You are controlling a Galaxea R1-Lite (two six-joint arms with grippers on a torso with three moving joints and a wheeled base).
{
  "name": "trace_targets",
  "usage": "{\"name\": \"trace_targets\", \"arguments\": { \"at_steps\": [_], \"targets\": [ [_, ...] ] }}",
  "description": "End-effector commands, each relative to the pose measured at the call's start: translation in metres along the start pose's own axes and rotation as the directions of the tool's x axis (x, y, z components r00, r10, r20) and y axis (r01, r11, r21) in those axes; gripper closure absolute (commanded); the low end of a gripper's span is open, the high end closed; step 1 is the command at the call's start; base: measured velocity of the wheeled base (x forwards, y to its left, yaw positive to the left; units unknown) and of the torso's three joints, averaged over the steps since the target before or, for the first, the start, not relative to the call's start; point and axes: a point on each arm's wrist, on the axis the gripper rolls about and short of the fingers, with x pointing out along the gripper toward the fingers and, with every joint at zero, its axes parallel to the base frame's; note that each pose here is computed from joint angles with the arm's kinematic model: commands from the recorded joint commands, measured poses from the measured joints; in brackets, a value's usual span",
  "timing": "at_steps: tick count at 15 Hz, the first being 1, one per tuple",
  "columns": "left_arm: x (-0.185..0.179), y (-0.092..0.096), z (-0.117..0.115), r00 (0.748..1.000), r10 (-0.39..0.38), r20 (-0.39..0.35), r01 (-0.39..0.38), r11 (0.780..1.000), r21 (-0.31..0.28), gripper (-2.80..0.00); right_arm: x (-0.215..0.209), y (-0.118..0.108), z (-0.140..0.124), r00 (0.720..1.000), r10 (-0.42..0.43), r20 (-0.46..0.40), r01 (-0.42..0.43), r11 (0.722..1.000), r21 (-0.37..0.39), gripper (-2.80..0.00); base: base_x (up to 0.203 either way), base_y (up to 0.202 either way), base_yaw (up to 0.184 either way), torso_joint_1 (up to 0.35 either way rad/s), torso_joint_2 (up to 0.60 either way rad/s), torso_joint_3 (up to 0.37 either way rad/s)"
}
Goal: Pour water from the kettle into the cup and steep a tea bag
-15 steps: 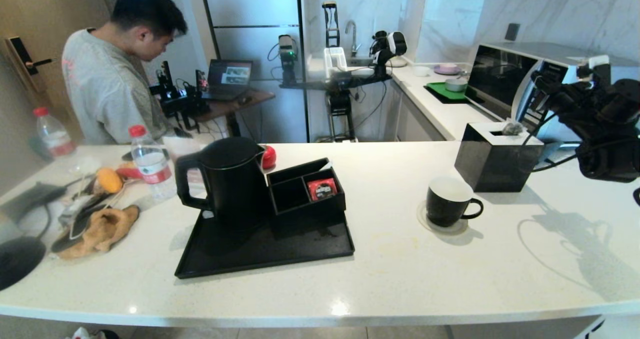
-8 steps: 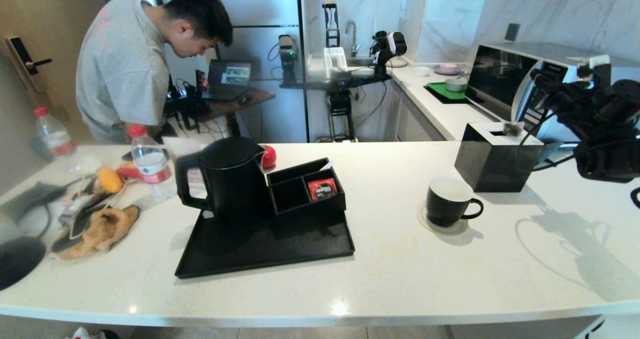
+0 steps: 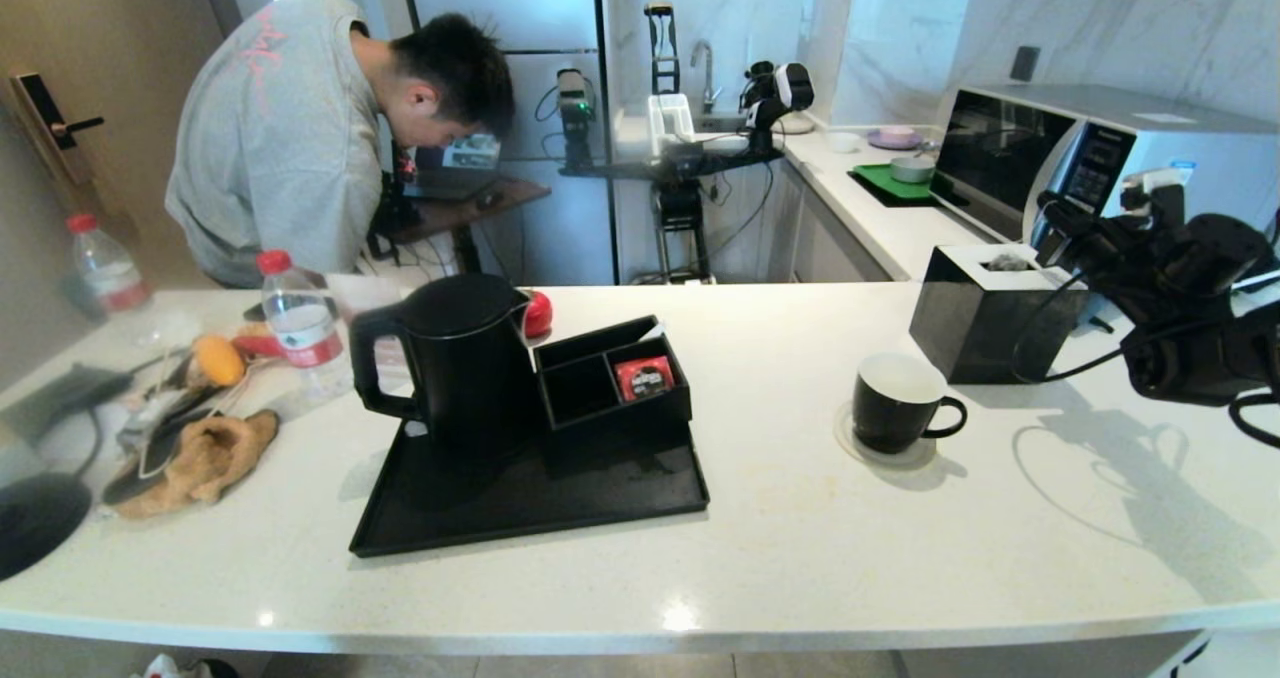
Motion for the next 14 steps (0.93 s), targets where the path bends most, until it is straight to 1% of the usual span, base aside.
{"name": "trace_targets", "arguments": {
  "at_steps": [1,4,8,14],
  "targets": [
    [0.0,0.0,0.0,1.0,0.0,0.0,0.0,1.0,0.0,0.0,-0.004,0.002,-0.008,1.0,0.003,-0.015,-0.003,1.0,0.005,0.0,0.0,0.0,0.0,0.0,0.0,0.0],
    [0.0,0.0,0.0,1.0,0.0,0.0,0.0,1.0,0.0,0.0,-0.003,0.0,-0.002,1.0,0.003,-0.003,-0.003,1.0,0.001,0.0,0.0,0.0,0.0,0.0,0.0,0.0],
    [0.0,0.0,0.0,1.0,0.0,0.0,0.0,1.0,0.0,0.0,0.0,-0.001,0.017,1.0,0.005,0.024,-0.004,1.0,-0.011,0.0,0.0,0.0,0.0,0.0,0.0,0.0],
    [0.0,0.0,0.0,1.0,0.0,0.0,0.0,1.0,0.0,0.0,0.0,-0.001,0.029,1.0,0.006,0.019,-0.006,1.0,-0.011,0.0,0.0,0.0,0.0,0.0,0.0,0.0]
  ]
}}
